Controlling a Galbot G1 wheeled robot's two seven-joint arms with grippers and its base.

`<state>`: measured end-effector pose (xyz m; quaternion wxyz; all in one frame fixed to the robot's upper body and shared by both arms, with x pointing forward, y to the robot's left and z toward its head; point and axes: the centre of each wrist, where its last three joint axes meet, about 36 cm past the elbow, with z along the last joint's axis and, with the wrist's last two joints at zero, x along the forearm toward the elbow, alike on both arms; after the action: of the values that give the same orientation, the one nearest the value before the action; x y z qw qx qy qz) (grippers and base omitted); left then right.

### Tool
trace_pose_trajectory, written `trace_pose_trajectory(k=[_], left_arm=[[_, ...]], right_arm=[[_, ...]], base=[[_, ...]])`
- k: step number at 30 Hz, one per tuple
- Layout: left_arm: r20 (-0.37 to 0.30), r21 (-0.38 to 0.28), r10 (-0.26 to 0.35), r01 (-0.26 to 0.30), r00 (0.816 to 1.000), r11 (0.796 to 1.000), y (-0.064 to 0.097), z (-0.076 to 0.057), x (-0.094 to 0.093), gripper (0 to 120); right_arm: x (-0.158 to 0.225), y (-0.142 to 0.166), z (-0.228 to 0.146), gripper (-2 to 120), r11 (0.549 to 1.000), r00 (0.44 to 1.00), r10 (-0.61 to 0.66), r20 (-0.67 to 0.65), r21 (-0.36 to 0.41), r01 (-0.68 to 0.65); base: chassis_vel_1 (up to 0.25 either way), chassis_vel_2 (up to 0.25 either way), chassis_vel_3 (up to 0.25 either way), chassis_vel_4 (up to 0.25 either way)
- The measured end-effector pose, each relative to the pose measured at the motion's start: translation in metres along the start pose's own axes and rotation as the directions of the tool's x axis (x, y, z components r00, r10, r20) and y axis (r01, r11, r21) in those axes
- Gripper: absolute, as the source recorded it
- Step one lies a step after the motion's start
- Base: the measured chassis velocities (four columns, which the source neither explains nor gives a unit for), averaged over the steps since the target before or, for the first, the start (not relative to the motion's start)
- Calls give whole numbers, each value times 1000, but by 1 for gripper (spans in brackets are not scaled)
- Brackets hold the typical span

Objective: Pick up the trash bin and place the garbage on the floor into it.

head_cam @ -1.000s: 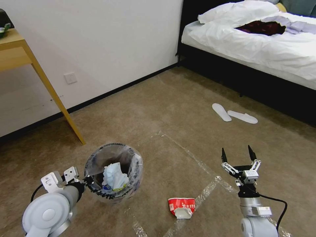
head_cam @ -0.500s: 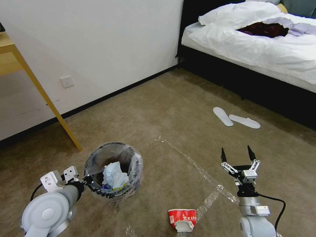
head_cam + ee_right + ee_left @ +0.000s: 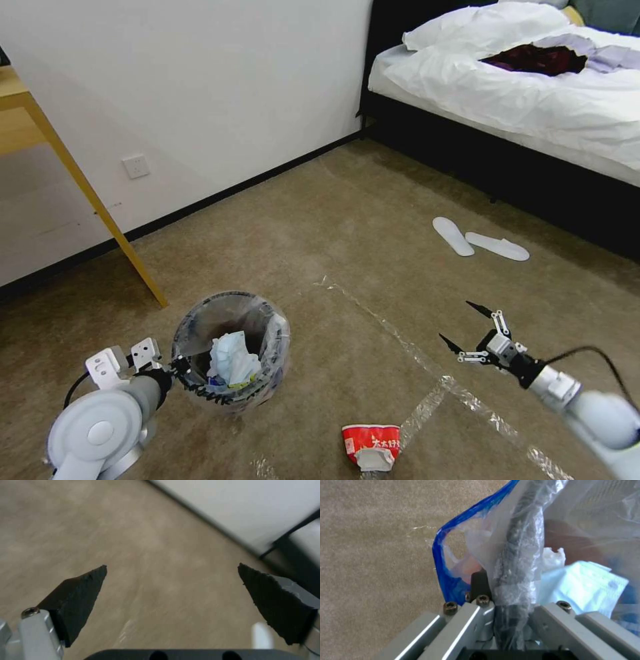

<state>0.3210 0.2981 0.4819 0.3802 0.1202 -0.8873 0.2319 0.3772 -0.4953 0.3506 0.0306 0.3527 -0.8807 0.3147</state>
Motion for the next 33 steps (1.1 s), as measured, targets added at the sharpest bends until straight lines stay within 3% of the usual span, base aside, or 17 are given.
trace_pose_trajectory(k=[4,5,6,7,9,10,12,13,15,16,19,20,26,33], left_arm=[[-10,4,-9,9,1000,1000,2,4,-7,0],[-10,4,-9,9,1000,1000,2,4,-7,0],[-12,6,-13,13,1000,1000,3,5,-9,0],[-12,6,-13,13,1000,1000,3,5,-9,0],[-12,16,-16,17,1000,1000,3,4,-13,0],[-12,16,-16,17,1000,1000,3,4,-13,0],[-14,22,-22,22,1000,1000,4,4,-16,0],[-14,22,-22,22,1000,1000,4,4,-16,0],[-11,26,-30,30,999,999,6,4,-16,0],[-11,26,-30,30,999,999,6,4,-16,0],[-10,26,-37,38,999,999,8,4,-16,0],[-10,26,-37,38,999,999,8,4,-16,0],[1,28,-42,42,999,999,9,2,-15,0],[1,27,-48,48,999,998,10,4,-13,0]], right_arm=[[-5,-14,12,100,966,965,-259,-36,-27,258],[-5,-14,12,100,966,965,-259,-36,-27,258],[-10,-15,20,100,928,927,-374,-36,-18,373],[-10,-15,20,100,928,927,-374,-36,-18,373],[-41,-33,27,100,813,815,-577,-56,63,579],[-41,-33,27,100,813,815,-577,-56,63,579],[-77,-45,32,100,720,737,-671,-81,165,674],[-77,-45,32,100,720,737,-671,-81,165,674],[-121,-46,32,100,614,655,-746,-123,254,747],[-121,-46,32,100,614,655,-746,-123,254,747],[-167,-33,31,100,521,580,-802,-145,305,797],[-167,-33,31,100,521,580,-802,-145,305,797],[-193,-7,35,100,426,499,-852,-160,344,837],[-209,8,35,100,405,480,-863,-158,352,844]], base=[[0,0,0,0],[0,0,0,0],[0,0,0,0],[0,0,0,0],[0,0,0,0],[0,0,0,0],[0,0,0,0],[0,0,0,0],[0,0,0,0],[0,0,0,0],[0,0,0,0],[0,0,0,0],[0,0,0,0],[0,0,0,0]])
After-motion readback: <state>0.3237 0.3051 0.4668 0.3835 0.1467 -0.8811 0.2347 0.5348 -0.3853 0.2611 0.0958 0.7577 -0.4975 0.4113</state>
